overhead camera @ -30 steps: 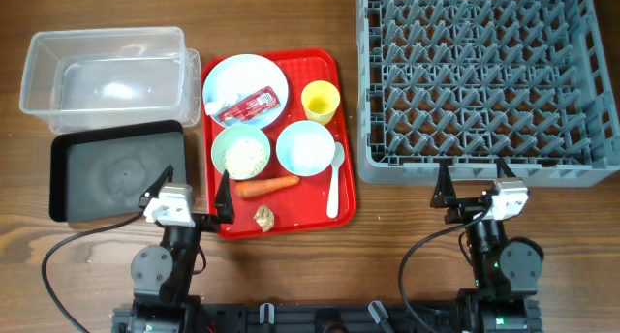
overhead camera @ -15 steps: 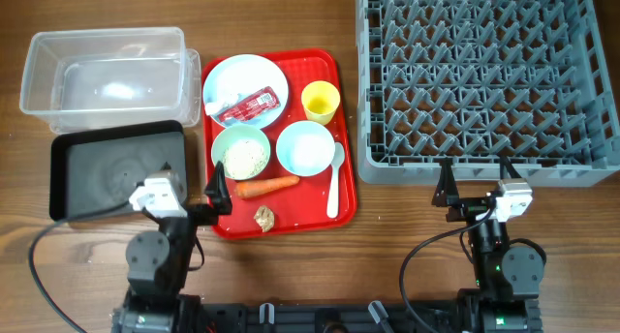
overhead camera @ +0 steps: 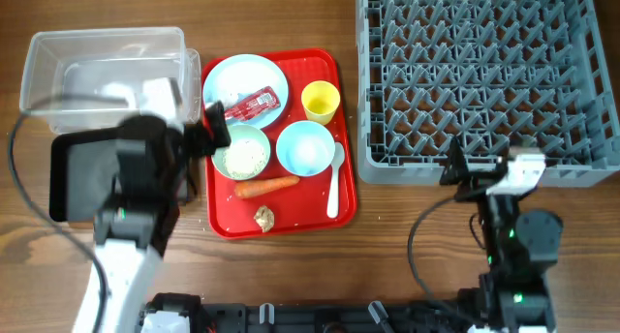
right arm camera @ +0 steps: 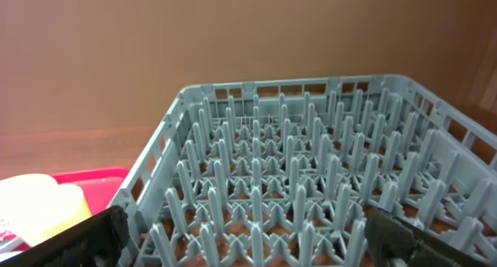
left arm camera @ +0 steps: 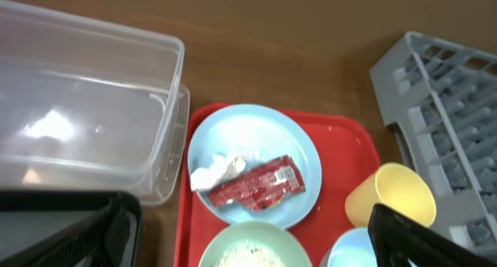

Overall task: Sort waste into correct bins and load items into the dishwasher rack
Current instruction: 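Move the left gripper over the tissue on the light blue plate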

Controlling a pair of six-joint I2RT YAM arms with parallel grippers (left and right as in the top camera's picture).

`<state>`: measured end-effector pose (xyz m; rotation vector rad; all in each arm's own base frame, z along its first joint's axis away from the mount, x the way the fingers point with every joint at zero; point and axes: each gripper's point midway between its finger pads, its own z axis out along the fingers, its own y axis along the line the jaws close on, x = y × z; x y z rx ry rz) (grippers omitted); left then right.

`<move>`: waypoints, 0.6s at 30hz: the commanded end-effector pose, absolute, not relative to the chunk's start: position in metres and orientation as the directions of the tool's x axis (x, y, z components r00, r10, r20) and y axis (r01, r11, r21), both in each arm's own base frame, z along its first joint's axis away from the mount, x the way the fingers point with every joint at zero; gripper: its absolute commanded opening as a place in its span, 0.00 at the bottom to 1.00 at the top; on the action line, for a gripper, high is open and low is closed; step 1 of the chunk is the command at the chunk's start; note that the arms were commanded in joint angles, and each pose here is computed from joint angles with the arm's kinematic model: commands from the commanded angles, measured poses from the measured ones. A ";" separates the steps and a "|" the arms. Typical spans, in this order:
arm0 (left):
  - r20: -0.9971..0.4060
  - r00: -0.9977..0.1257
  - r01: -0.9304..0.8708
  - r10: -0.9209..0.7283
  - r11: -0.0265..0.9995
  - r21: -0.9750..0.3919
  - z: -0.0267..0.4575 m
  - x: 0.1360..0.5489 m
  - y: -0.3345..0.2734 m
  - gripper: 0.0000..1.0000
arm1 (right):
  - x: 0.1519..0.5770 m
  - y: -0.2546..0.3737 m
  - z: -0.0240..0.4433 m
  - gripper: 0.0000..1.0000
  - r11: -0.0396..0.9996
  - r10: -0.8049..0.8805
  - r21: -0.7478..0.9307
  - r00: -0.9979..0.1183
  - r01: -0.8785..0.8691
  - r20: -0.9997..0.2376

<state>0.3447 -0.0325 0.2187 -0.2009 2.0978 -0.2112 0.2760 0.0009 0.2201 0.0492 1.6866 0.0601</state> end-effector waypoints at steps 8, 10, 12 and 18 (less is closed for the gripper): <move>-0.714 -0.668 -0.071 -0.210 0.973 -0.219 0.224 0.393 -0.044 1.00 | 0.349 0.010 0.254 1.00 0.997 0.031 0.054 -0.336 -0.058 -0.941; -0.694 -0.690 -0.078 -0.207 0.974 -0.214 0.220 0.390 -0.044 1.00 | 0.360 0.010 0.252 1.00 0.997 0.031 0.058 -0.418 -0.052 -0.908; -0.669 -0.715 -0.086 -0.205 0.975 -0.206 0.213 0.384 -0.043 1.00 | 0.367 0.009 0.246 1.00 0.997 0.026 0.059 -0.499 -0.049 -0.866; -0.703 -0.678 -0.084 -0.214 0.973 -0.215 0.221 0.394 -0.043 1.00 | 0.373 0.011 0.217 1.00 0.996 0.034 0.077 -0.621 -0.042 -0.783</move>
